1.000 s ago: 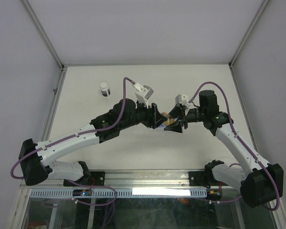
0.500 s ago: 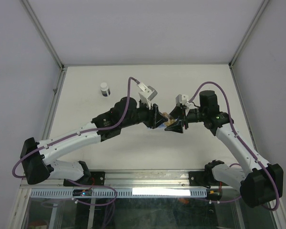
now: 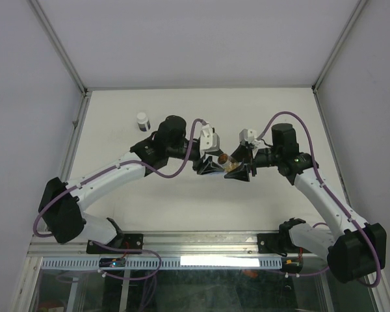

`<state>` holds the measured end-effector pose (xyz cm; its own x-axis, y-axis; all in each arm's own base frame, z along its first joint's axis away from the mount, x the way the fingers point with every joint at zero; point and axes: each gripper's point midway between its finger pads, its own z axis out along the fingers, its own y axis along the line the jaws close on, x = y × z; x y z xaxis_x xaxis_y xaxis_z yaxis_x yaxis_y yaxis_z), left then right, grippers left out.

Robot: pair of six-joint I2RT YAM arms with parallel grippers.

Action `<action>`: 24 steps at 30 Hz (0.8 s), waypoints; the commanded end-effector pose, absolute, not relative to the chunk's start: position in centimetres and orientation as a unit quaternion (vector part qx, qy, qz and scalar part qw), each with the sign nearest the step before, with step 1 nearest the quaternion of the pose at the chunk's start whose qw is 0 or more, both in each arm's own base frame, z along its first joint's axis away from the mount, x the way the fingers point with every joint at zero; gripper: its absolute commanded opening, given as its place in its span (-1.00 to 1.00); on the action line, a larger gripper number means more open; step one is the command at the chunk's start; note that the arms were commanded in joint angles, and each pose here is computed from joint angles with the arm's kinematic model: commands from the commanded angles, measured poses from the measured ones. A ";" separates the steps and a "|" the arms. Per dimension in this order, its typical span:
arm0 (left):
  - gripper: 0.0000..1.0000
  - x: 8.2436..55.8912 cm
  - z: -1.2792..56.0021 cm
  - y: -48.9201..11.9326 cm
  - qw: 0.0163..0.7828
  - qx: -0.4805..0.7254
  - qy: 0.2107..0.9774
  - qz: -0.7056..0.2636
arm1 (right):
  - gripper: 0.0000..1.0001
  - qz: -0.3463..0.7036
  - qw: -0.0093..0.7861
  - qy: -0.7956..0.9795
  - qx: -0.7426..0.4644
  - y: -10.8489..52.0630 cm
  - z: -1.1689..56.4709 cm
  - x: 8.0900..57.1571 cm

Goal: Sort the pills into containers

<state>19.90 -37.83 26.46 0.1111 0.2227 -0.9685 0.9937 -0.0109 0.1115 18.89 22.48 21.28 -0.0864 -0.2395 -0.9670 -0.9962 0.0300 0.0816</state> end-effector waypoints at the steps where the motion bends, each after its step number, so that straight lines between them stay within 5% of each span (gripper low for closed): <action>1: 0.13 19.0 23.3 -38.2 0.403 0.655 0.468 -0.435 | -1.00 0.448 0.464 0.530 -0.551 23.1 24.6 19.2; 9: 0.78 20.6 26.0 -37.7 0.473 0.622 0.477 -0.403 | -1.00 0.449 0.464 0.527 -0.552 23.1 24.7 19.1; 14: 0.97 19.3 27.2 -35.9 0.520 0.582 0.469 -0.413 | -1.00 0.449 0.464 0.527 -0.552 23.1 24.6 19.1; 24: 0.98 19.2 31.3 -32.4 0.544 0.286 0.580 -0.534 | -1.00 0.449 0.460 0.533 -0.550 23.1 24.2 19.3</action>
